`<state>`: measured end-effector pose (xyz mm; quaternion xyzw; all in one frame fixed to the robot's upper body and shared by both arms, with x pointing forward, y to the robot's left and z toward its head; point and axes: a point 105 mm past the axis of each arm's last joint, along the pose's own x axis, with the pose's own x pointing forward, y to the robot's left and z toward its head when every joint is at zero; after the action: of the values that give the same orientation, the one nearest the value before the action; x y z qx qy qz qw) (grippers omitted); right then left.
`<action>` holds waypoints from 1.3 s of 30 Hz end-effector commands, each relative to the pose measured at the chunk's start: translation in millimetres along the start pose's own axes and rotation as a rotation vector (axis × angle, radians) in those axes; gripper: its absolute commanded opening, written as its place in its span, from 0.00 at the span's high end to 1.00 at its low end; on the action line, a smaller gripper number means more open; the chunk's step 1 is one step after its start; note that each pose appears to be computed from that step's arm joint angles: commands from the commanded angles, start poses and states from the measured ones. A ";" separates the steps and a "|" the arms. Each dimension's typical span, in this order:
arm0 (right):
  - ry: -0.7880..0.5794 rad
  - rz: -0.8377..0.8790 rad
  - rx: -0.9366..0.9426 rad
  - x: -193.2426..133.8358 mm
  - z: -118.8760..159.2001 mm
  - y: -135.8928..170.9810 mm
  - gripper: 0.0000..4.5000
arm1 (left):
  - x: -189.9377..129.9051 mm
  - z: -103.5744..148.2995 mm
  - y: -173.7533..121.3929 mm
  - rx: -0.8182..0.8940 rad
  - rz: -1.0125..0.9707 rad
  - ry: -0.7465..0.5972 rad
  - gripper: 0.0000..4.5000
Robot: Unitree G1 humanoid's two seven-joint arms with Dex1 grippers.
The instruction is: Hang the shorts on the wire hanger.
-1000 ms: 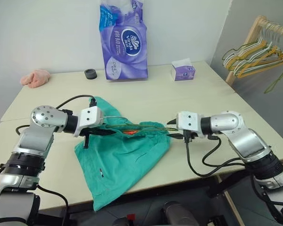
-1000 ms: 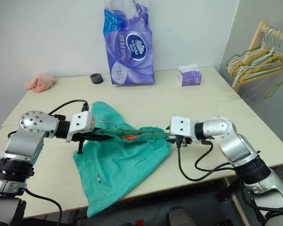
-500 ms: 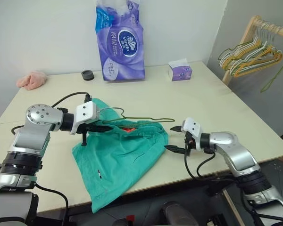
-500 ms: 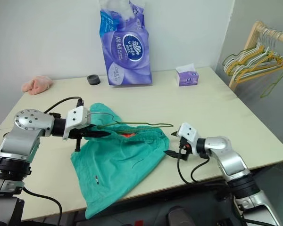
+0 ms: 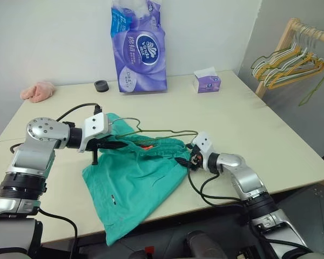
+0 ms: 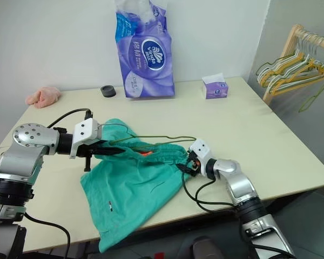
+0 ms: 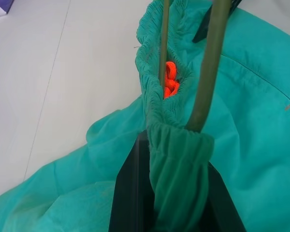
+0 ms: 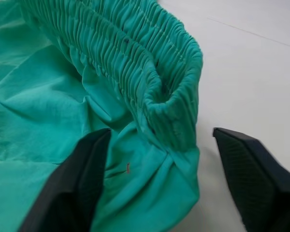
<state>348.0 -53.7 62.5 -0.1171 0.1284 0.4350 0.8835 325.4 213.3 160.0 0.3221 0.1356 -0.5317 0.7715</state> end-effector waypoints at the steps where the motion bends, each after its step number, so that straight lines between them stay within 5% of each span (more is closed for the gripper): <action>1: -0.051 -0.036 -0.054 -7.0 15.3 -8.8 0.53 | -15.5 12.6 9.3 0.041 0.062 -0.024 1.00; 7: -0.118 -0.065 -0.015 -14.4 24.7 -15.3 0.99 | -19.1 10.5 7.9 0.030 0.073 -0.022 1.00; 26: -0.130 0.023 0.190 -54.1 30.4 -27.0 1.00 | -47.2 3.0 -18.0 -0.122 -0.056 0.022 1.00; 39: -0.119 0.081 0.153 -63.0 37.0 -17.6 1.00 | -51.1 -10.5 -18.9 -0.109 -0.060 0.096 1.00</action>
<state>326.6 -88.8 106.5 -0.0078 0.1326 0.4779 0.8683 290.0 242.3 166.5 0.2819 0.2006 -0.5468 0.7624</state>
